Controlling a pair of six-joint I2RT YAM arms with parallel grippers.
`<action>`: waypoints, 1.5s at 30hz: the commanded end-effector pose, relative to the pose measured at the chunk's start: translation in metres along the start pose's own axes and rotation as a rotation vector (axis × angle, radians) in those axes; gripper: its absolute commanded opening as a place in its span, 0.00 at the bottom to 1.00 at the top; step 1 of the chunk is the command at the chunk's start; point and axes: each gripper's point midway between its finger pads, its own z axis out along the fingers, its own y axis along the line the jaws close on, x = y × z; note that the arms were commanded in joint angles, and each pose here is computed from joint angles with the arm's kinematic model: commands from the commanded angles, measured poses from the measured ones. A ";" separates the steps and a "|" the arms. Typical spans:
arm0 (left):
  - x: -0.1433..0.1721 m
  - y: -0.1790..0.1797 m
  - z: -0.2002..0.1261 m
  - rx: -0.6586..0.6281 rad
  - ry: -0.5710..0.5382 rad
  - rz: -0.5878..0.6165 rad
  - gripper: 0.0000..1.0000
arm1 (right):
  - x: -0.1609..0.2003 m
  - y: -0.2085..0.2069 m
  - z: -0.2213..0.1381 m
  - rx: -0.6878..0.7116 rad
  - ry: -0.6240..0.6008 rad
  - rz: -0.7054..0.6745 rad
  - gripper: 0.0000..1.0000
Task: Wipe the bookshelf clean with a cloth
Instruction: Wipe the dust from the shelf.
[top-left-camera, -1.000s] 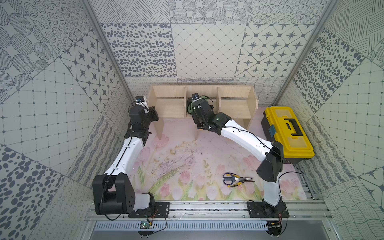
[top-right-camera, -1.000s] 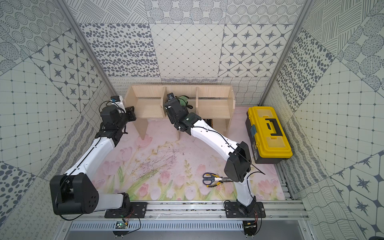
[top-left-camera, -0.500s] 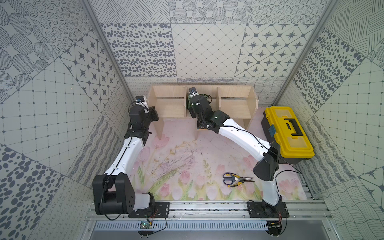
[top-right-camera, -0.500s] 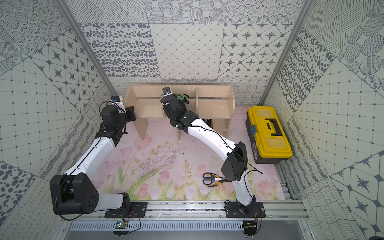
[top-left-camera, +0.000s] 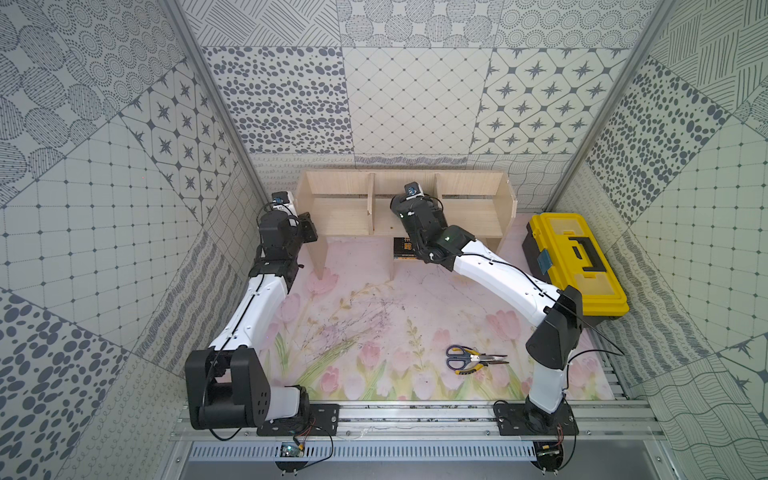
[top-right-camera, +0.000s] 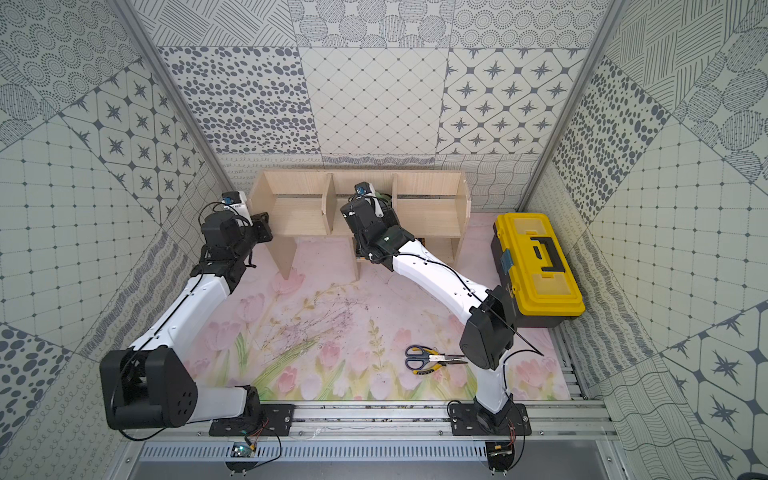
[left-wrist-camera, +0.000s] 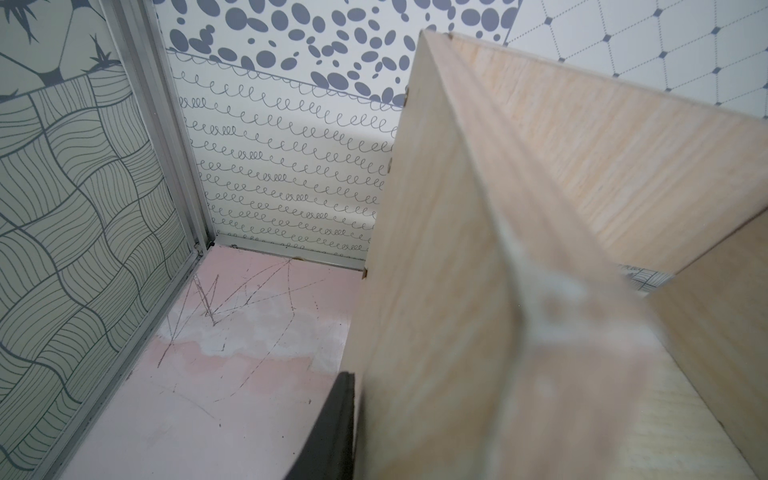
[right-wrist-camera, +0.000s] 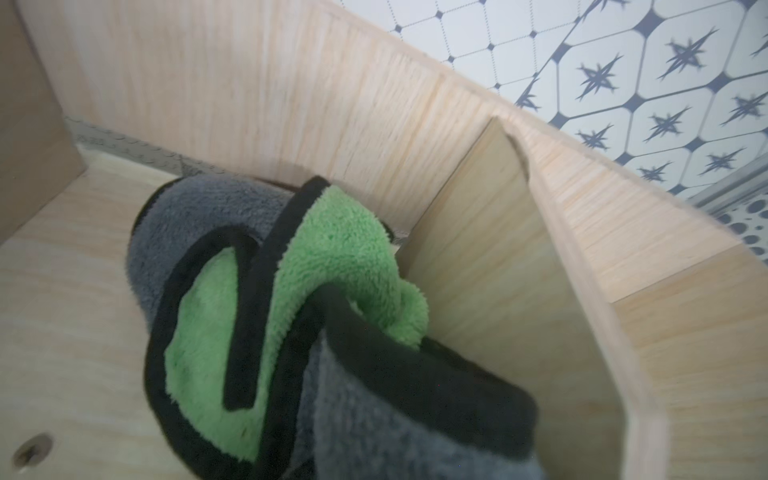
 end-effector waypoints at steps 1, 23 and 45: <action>0.030 -0.026 0.002 0.118 0.122 -0.185 0.00 | 0.012 0.020 -0.017 -0.185 0.029 0.140 0.00; 0.029 -0.038 0.000 0.150 0.121 -0.174 0.00 | -0.009 0.020 -0.009 -0.151 0.008 0.134 0.00; 0.029 -0.036 -0.001 0.140 0.120 -0.175 0.00 | -0.063 0.058 -0.047 -0.638 -0.130 0.361 0.00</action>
